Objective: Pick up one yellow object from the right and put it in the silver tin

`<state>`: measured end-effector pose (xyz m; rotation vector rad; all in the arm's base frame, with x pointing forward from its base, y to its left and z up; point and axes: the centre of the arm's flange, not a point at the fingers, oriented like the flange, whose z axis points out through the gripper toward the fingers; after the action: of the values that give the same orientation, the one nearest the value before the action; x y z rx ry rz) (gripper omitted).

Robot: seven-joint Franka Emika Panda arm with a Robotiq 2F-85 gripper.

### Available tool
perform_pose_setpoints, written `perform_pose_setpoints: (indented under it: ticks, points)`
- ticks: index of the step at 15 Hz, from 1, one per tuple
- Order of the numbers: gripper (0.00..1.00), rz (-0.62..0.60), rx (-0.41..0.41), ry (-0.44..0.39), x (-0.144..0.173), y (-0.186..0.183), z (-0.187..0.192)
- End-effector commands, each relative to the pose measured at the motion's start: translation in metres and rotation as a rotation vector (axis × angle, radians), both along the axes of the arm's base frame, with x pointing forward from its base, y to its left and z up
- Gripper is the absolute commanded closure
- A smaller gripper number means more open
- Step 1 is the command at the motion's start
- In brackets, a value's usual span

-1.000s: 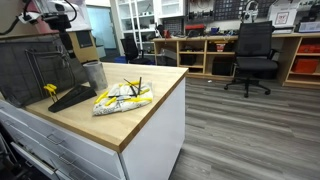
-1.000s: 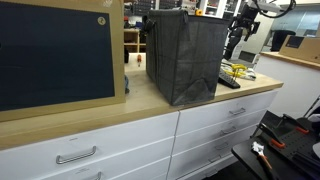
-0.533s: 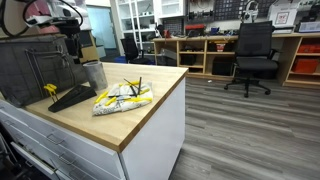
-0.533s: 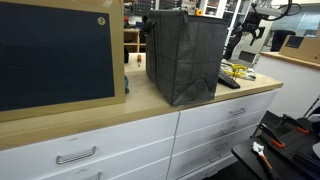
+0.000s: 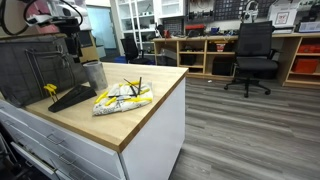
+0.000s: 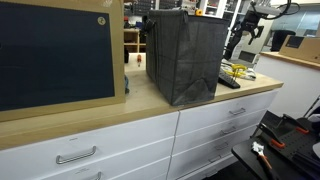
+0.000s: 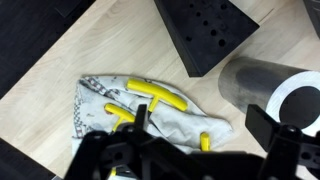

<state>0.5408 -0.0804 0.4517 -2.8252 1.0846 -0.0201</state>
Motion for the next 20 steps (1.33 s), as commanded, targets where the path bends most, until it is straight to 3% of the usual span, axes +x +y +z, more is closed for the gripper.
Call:
perform_pose_setpoints:
  ticks: [1,7,15,18,20]
  points:
    - [0.0,-0.042,0.007,0.032,0.0,-0.006,-0.016]
    - [0.0,-0.122,0.015,0.098,-0.012,-0.06,-0.048]
    - [0.0,0.156,0.043,0.144,-0.026,-0.079,-0.085]
    - [0.0,0.258,0.027,0.139,-0.018,-0.074,-0.093]
    - [0.0,0.261,0.0,0.146,-0.008,-0.071,-0.101]
